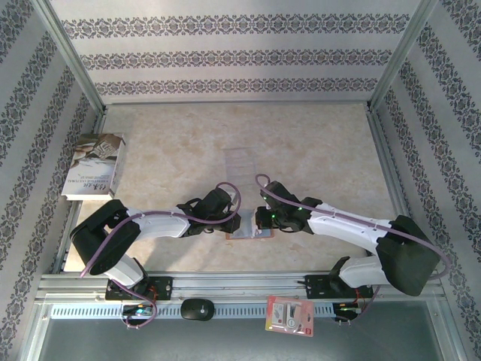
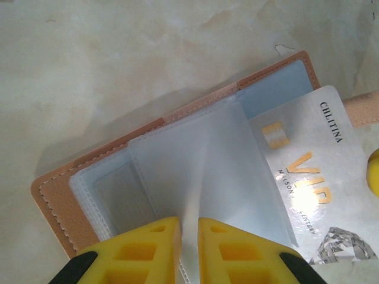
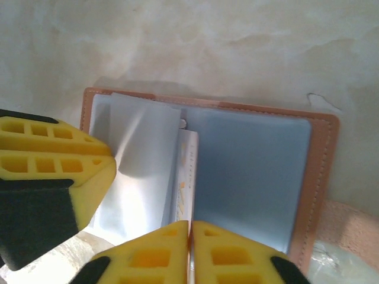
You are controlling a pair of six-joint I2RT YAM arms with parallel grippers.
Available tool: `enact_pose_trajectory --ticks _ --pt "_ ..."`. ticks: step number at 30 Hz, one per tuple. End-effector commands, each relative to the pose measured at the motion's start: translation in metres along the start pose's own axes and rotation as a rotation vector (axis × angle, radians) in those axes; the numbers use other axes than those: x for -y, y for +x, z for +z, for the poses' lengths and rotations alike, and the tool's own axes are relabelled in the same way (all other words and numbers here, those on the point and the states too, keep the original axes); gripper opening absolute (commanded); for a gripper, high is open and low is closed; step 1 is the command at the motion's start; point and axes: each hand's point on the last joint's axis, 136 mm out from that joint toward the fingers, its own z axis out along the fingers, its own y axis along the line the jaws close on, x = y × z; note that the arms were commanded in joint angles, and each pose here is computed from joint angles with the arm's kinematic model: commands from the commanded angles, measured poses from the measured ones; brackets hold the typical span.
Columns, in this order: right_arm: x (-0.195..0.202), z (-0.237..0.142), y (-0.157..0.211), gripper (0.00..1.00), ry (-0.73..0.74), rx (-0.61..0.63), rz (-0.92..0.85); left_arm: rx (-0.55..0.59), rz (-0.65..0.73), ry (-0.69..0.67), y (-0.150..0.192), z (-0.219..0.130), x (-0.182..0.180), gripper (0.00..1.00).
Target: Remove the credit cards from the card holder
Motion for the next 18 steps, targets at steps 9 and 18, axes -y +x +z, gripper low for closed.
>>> enact_pose_trajectory --ticks 9,18 --pt "-0.006 0.005 0.0 0.25 -0.009 -0.033 -0.045 -0.076 -0.017 -0.085 0.024 0.002 -0.029 0.17" --pt "-0.001 0.001 -0.004 0.04 0.0 -0.032 -0.054 -0.068 -0.014 -0.068 0.019 0.0 -0.024 0.21"
